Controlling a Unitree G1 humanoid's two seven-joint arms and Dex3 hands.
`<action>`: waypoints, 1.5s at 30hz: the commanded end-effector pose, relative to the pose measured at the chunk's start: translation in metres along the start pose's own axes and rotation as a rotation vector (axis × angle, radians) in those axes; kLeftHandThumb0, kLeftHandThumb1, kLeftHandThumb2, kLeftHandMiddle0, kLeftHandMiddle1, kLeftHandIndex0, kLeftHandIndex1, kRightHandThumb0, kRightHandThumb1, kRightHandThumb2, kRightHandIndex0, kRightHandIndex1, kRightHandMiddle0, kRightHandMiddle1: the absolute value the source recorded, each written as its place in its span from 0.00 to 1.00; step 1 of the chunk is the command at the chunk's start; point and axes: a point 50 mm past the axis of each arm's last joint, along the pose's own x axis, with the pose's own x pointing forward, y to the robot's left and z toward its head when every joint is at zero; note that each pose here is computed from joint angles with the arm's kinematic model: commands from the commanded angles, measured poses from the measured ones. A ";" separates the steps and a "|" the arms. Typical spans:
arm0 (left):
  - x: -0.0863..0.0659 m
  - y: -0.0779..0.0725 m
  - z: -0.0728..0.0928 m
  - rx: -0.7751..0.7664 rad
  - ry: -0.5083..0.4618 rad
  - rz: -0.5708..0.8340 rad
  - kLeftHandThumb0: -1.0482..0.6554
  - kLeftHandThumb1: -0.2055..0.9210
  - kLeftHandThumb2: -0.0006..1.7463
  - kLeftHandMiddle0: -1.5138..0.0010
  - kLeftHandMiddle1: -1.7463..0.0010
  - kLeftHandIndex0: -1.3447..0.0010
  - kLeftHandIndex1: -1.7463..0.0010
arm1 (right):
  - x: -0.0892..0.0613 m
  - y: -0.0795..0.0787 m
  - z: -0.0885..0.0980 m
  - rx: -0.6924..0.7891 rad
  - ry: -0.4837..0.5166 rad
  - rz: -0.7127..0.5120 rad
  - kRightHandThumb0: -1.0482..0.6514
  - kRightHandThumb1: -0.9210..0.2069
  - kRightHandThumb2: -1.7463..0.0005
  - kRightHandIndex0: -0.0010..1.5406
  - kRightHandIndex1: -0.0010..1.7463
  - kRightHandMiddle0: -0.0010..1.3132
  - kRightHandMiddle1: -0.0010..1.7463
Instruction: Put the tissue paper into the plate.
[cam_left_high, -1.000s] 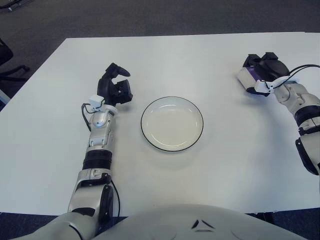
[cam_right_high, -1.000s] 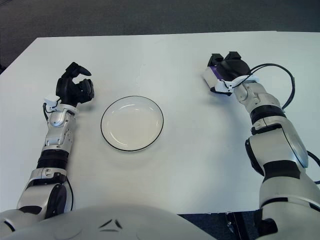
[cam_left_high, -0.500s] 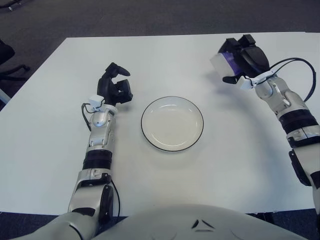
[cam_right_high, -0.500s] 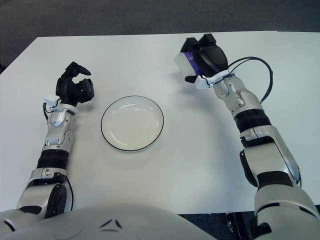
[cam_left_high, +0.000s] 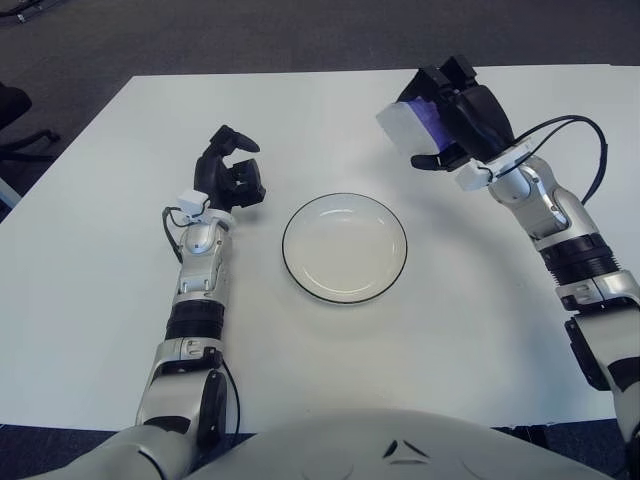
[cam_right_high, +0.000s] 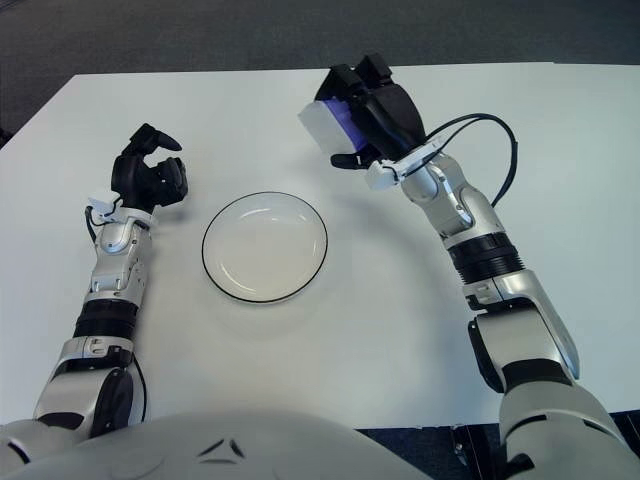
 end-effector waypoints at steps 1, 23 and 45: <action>-0.081 0.001 -0.075 -0.058 0.347 0.088 0.34 0.51 0.72 0.14 0.00 0.57 0.00 | 0.006 -0.012 0.024 0.080 -0.134 -0.084 0.62 0.72 0.11 0.51 0.97 0.41 1.00; -0.080 -0.002 -0.076 -0.070 0.341 0.078 0.35 0.52 0.71 0.15 0.00 0.58 0.00 | 0.000 0.008 0.052 0.322 -0.341 0.125 0.62 0.78 0.07 0.54 0.97 0.45 1.00; -0.079 -0.001 -0.080 -0.048 0.391 0.076 0.33 0.46 0.75 0.15 0.00 0.54 0.00 | 0.005 0.017 0.069 0.463 -0.357 0.467 0.62 0.75 0.11 0.54 0.92 0.44 1.00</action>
